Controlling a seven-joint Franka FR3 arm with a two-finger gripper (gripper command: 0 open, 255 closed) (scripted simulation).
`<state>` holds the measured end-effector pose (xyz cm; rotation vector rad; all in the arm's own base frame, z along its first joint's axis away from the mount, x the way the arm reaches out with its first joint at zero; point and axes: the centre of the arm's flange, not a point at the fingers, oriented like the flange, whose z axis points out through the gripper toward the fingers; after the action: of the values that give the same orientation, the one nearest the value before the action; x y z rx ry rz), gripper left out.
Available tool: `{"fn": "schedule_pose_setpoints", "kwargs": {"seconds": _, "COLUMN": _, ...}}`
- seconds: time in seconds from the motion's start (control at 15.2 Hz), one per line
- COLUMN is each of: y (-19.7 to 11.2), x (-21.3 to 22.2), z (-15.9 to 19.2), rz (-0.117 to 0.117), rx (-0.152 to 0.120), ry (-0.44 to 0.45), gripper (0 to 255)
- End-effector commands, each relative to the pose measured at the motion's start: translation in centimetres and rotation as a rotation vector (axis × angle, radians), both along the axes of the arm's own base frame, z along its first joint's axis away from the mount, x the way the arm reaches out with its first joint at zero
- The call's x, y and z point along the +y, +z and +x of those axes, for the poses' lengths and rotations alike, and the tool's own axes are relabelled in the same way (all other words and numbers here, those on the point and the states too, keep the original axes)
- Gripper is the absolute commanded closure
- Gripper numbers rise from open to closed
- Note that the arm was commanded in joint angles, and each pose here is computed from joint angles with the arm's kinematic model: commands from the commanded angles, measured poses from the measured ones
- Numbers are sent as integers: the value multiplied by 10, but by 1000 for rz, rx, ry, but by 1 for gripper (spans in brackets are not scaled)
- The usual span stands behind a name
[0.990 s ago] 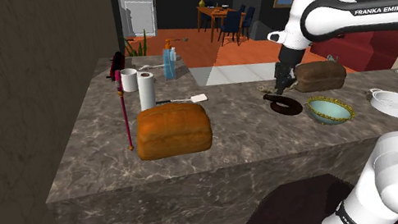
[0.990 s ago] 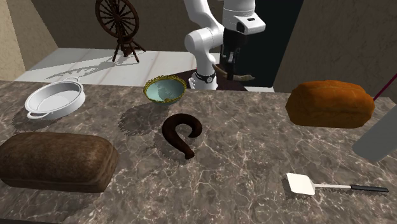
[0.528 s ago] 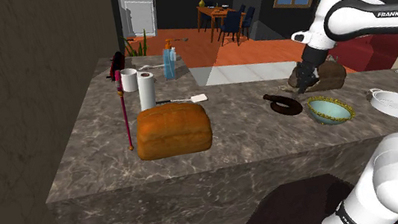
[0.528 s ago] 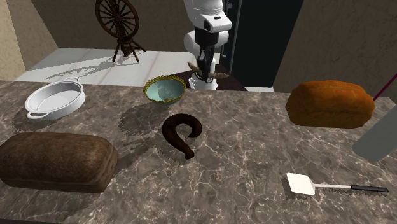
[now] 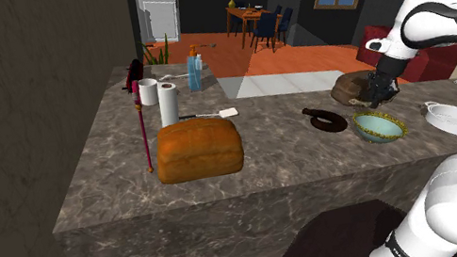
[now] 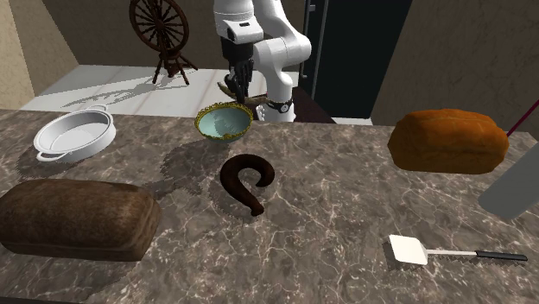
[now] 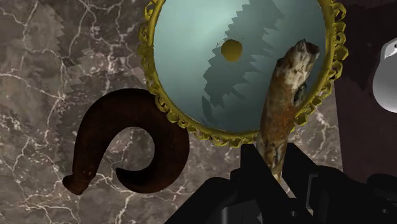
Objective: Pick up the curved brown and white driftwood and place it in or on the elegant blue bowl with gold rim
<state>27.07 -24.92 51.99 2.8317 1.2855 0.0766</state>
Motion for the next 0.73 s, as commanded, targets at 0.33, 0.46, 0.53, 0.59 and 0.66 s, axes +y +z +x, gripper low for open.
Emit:
{"fn": "schedule_pose_setpoints", "kwargs": {"seconds": 0.33, "y": -7, "x": -59, "z": -39, "rz": 0, "rx": 0, "ry": 1, "gripper": 255}}
{"fn": "schedule_pose_setpoints", "kwargs": {"seconds": 0.46, "y": -18, "x": -59, "z": -39, "rz": 0, "rx": 0, "ry": 1, "gripper": 255}}
{"fn": "schedule_pose_setpoints", "kwargs": {"seconds": 0.53, "y": -23, "x": -59, "z": -39, "rz": 0, "rx": 0, "ry": 1, "gripper": 255}}
{"fn": "schedule_pose_setpoints", "kwargs": {"seconds": 0.59, "y": -28, "x": -59, "z": -39, "rz": 0, "rx": 0, "ry": 1, "gripper": 255}}
{"fn": "schedule_pose_setpoints", "kwargs": {"seconds": 0.66, "y": -34, "x": -59, "z": -39, "rz": 0, "rx": 0, "ry": 1, "gripper": 255}}
